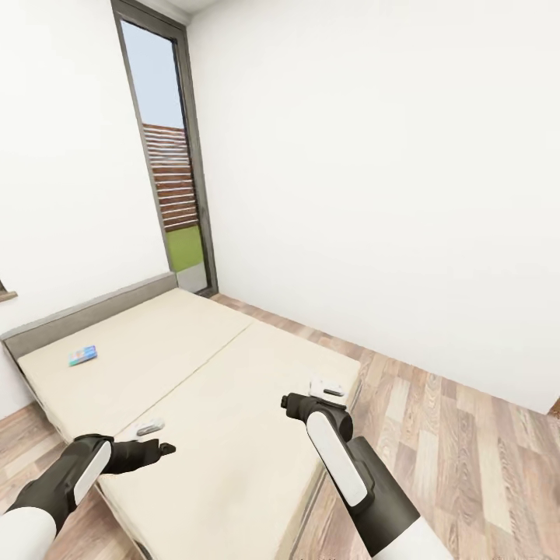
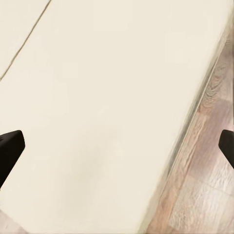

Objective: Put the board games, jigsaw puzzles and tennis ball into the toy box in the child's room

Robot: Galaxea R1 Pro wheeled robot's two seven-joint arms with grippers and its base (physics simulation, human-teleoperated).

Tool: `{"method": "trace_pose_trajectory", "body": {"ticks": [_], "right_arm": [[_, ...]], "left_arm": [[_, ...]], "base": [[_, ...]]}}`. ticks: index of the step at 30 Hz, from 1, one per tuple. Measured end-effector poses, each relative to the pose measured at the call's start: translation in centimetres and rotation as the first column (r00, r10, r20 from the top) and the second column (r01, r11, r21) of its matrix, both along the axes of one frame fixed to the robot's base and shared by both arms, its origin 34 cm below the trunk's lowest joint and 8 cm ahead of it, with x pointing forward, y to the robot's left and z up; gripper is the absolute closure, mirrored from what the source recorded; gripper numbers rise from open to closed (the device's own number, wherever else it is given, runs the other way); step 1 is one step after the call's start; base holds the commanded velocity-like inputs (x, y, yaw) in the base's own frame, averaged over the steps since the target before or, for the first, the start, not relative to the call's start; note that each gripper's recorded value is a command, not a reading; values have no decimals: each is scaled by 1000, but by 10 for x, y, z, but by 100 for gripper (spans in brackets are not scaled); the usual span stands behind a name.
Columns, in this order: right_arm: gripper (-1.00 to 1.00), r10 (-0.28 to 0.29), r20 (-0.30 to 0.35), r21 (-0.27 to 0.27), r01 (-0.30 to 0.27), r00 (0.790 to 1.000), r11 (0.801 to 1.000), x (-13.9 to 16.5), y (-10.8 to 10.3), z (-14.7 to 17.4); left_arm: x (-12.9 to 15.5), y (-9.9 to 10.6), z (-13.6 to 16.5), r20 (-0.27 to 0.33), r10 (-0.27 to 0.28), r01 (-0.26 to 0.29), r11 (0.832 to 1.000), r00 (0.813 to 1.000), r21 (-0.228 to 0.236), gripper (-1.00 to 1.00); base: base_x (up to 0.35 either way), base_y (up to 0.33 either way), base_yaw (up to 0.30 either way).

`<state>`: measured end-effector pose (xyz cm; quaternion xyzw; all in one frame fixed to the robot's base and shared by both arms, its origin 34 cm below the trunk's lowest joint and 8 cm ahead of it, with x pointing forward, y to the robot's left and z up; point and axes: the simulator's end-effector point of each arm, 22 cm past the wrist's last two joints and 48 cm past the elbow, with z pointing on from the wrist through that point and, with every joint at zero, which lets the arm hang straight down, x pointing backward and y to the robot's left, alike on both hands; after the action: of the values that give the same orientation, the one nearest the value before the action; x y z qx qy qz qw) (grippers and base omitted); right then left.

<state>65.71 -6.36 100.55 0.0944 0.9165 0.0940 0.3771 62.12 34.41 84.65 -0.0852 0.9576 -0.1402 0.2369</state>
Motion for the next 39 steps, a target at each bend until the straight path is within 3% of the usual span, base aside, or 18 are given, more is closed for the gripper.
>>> {"method": "trace_pose_trajectory", "body": {"ticks": [31, 39], "right_arm": [[-100, 0, -18, 0, 0, 1000, 1000, 0, 0, -10], [-100, 0, -21, -1, 0, 1000, 1000, 0, 0, -12]], "left_arm": [[-3, 0, -9, -17, 0, 0, 1000, 1000, 0, -100], [-3, 0, -11, -20, 0, 0, 1000, 1000, 0, -100]], "base": [[-38, 100, -251], [-86, 130, -105]]}}
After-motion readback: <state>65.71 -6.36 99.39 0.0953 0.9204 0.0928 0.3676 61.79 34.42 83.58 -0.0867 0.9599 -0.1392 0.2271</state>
